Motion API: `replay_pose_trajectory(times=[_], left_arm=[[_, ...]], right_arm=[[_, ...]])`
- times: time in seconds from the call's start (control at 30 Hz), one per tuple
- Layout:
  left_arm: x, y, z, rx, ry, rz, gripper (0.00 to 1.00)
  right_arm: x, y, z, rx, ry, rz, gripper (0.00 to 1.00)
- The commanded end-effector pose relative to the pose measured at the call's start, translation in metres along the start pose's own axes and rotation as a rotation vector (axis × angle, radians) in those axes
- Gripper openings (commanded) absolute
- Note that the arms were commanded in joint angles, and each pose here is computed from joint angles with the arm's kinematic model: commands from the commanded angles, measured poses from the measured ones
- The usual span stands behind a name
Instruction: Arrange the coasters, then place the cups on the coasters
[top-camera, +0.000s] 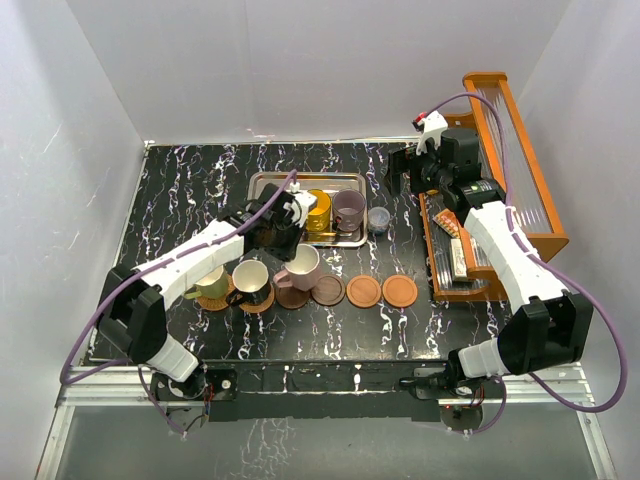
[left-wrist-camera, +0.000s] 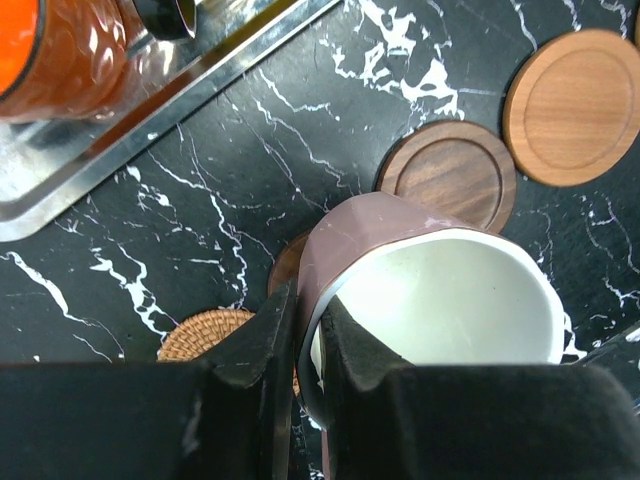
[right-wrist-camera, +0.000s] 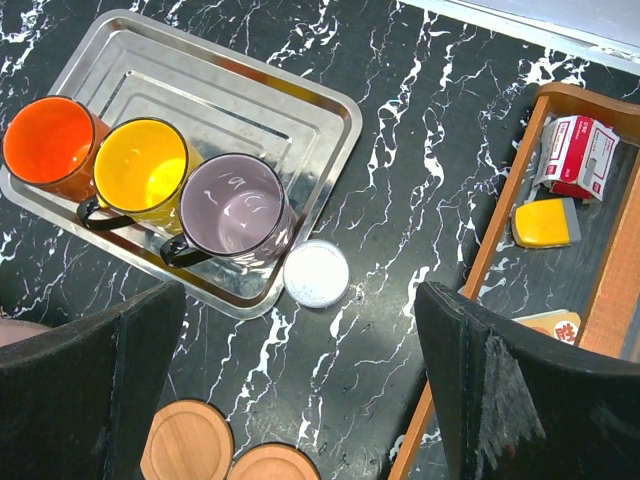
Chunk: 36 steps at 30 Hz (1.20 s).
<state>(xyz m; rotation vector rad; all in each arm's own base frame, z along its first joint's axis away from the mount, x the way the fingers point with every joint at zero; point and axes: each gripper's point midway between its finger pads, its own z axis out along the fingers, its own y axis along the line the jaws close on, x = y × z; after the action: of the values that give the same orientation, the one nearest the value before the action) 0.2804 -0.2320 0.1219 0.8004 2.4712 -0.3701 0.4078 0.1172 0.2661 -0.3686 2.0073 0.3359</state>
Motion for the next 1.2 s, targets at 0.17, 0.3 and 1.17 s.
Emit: replay_pose_trajectory(times=[0.17,0.3,1.17], left_arm=[[0.0,-0.008,-0.019,0.036,-0.049,0.016,0.0],[0.007,-0.008,-0.016,0.036,-0.036,0.022,0.0],[0.014,-0.013,-0.018,0.081,-0.024,0.082,0.26]], right_arm=[[-0.02,-0.003,0.001,0.005,-0.068,-0.028,0.98],[-0.019,-0.004,0.001,0.005,-0.065,-0.029,0.98],[-0.016,-0.004,0.003,0.0,-0.058,-0.035,0.98]])
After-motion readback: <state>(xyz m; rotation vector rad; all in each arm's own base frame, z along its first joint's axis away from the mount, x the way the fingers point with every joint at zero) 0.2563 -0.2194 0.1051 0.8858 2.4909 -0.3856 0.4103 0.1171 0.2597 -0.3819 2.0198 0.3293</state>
